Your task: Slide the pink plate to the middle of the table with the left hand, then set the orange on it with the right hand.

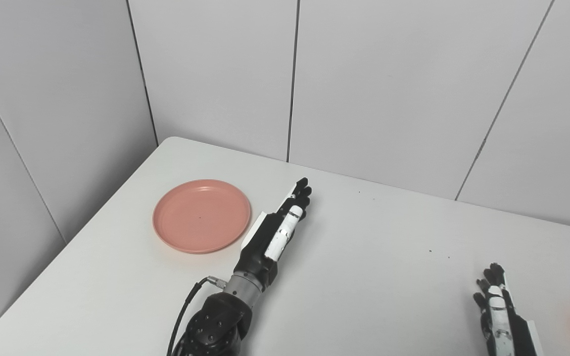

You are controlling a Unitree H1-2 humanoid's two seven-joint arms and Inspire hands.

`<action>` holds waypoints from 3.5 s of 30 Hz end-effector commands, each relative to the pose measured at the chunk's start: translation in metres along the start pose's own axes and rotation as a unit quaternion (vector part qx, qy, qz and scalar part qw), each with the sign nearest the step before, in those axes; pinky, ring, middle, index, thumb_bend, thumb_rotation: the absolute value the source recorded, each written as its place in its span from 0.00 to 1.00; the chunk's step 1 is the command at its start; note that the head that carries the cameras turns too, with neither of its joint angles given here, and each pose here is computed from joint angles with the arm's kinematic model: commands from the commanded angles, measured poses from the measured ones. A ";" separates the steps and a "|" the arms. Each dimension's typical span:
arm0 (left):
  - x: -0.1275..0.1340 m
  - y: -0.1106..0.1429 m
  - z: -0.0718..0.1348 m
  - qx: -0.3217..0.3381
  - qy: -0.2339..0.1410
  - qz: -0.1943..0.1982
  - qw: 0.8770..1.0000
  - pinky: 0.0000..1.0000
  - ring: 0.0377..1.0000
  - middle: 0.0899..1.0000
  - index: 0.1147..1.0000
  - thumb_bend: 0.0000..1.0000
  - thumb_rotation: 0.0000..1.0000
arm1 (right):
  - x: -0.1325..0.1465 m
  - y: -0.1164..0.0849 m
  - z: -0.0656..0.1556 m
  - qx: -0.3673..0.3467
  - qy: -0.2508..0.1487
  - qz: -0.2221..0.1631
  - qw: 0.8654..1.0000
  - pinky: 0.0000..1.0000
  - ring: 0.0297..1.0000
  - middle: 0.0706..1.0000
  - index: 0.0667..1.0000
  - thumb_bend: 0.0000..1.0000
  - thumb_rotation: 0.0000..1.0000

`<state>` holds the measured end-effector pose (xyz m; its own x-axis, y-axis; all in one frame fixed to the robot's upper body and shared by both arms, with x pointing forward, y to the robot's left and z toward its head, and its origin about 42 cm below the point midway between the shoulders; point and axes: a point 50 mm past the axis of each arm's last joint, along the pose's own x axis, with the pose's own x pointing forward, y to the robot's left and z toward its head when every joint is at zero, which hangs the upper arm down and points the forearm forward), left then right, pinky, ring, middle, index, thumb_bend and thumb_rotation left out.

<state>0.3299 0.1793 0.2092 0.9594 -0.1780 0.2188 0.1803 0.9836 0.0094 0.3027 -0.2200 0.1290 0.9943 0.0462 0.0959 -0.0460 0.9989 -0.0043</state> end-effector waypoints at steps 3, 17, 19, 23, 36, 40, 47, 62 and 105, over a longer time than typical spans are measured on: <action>0.012 0.008 0.034 0.023 -0.052 -0.002 0.998 1.00 0.99 1.00 0.99 0.40 1.00 | 0.003 -0.001 0.011 -0.003 -0.015 0.005 1.000 1.00 1.00 1.00 1.00 0.10 1.00; 0.025 0.077 0.071 0.060 -0.092 0.054 0.992 0.97 0.95 0.96 0.95 0.45 0.99 | 0.002 0.000 0.017 0.005 -0.005 0.006 1.000 1.00 1.00 1.00 1.00 0.08 1.00; 0.025 0.081 0.073 0.061 -0.094 0.059 0.992 0.97 0.95 0.96 0.95 0.46 0.97 | 0.002 0.000 0.017 0.004 -0.007 0.007 1.000 1.00 1.00 1.00 1.00 0.08 1.00; 0.023 0.106 0.086 0.081 -0.098 0.073 0.989 0.98 0.97 0.98 0.95 0.41 0.99 | 0.001 -0.001 0.019 0.004 -0.008 0.006 1.000 1.00 1.00 1.00 1.00 0.07 1.00; 0.023 0.160 0.109 0.108 -0.099 0.123 0.982 0.91 0.95 0.95 0.92 0.38 0.95 | 0.001 -0.004 0.020 0.000 -0.017 0.008 1.000 1.00 1.00 1.00 1.00 0.06 1.00; 0.025 0.184 0.111 0.106 -0.092 0.141 0.980 0.94 0.95 0.96 0.92 0.39 0.96 | 0.001 -0.003 0.021 0.002 -0.017 0.004 1.000 1.00 1.00 1.00 1.00 0.04 1.00; 0.025 0.220 0.101 0.080 -0.074 0.156 0.982 0.94 0.95 0.96 0.94 0.36 1.00 | 0.001 -0.003 0.023 0.001 -0.017 0.008 1.000 1.00 1.00 1.00 1.00 0.03 1.00; 0.019 0.242 0.077 0.017 -0.033 0.181 0.983 0.95 0.94 0.93 0.90 0.31 1.00 | 0.001 -0.005 0.024 0.000 -0.020 0.011 1.000 1.00 1.00 1.00 1.00 0.03 1.00; 0.002 0.276 0.009 -0.064 0.055 0.223 0.971 0.99 0.98 0.97 0.96 0.28 1.00 | 0.003 -0.008 0.025 -0.004 -0.019 0.009 1.000 1.00 1.00 1.00 1.00 0.00 1.00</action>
<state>0.3768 0.4410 0.2022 0.9695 0.2443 -0.0180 -0.2429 0.9493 -0.1997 0.2978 -0.2270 0.1376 0.9955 0.0631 0.0711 -0.0628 0.9980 -0.0060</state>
